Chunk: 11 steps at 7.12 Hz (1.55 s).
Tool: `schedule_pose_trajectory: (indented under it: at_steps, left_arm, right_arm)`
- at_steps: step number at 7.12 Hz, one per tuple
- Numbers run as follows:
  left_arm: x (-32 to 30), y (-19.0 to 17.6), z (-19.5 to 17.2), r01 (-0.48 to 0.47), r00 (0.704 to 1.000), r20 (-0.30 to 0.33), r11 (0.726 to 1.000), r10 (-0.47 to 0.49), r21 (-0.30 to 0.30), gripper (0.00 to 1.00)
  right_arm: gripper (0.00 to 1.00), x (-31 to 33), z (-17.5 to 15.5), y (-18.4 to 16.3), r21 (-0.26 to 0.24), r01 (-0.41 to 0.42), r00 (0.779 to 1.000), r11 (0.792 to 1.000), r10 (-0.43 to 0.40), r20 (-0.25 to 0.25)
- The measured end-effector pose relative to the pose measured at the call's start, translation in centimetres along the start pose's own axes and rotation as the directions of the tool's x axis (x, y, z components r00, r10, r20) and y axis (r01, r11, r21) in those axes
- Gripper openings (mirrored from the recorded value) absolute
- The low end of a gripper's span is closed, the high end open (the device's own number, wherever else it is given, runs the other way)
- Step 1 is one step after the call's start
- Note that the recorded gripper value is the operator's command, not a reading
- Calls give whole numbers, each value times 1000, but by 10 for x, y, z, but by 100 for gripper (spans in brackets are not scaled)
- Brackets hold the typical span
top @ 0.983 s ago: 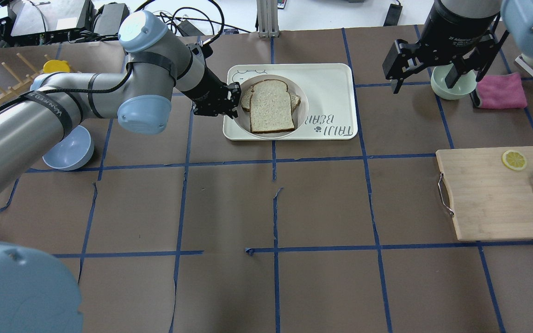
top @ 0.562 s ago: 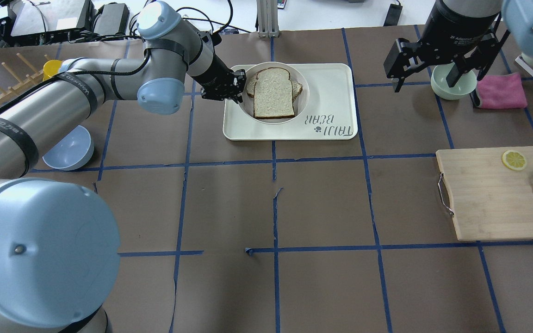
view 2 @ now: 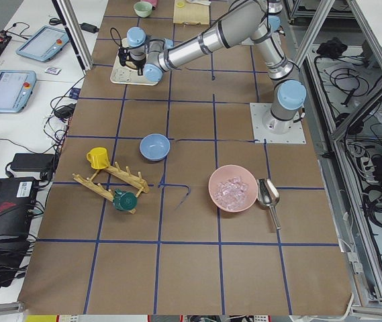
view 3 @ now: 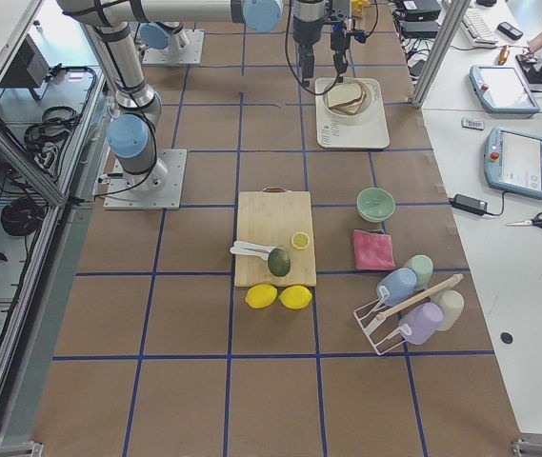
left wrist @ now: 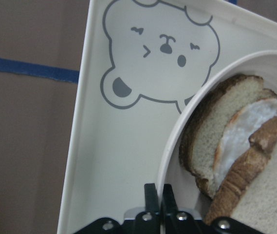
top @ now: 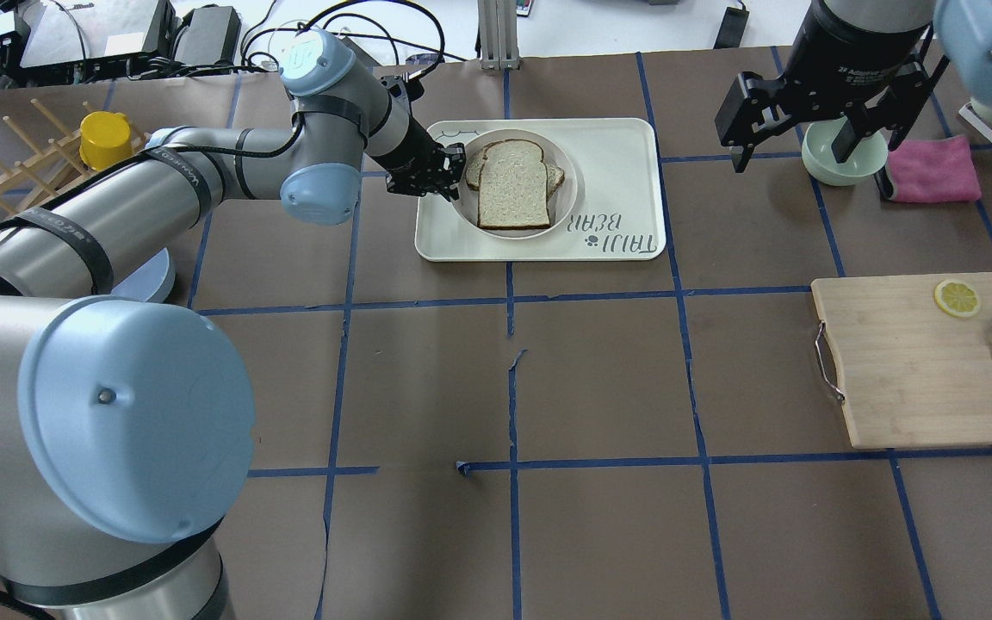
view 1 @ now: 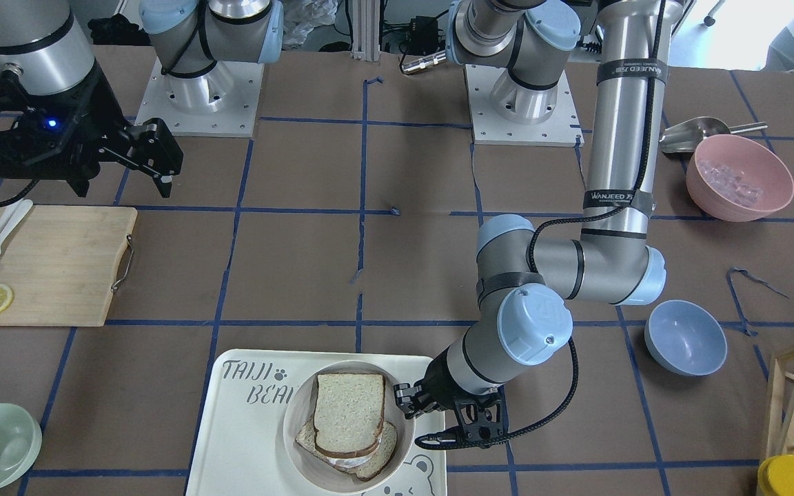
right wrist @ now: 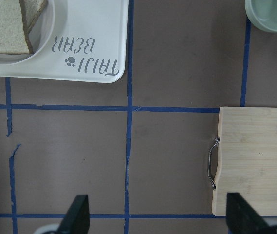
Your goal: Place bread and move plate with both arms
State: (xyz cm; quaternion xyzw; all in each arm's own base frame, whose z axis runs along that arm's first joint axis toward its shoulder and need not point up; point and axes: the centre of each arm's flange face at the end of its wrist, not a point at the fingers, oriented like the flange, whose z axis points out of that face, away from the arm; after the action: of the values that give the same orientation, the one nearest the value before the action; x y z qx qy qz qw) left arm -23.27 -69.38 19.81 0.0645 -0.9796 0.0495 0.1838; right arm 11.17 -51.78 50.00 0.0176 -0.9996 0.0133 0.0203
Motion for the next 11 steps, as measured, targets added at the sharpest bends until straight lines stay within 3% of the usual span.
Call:
schedule_pose_trajectory:
  at_steps: [2, 4, 8, 11]
  left_arm:
    - [6, 4, -11, -5, 1000, 8, 1000, 5, 6, 100]
    - [17, 22, -54, 0, 999, 51, 1000, 1, -26, 100]
    - [46, 114, -239, 40, 977, 211, 991, -12, -130, 100]
    - [51, 171, -333, -59, 945, 318, 996, 79, -72, 100]
  right_arm:
    - [100, 0, -1, 1, -1, -2, 1000, 1000, 2, 0]
    - [100, -2, -4, 4, 2, 0, 1000, 1000, 0, 5]
    - [100, -8, -13, 10, 19, -3, 1000, 1000, 3, 11]
    - [100, -10, -6, 23, 7, -25, 1000, 1000, 25, 7]
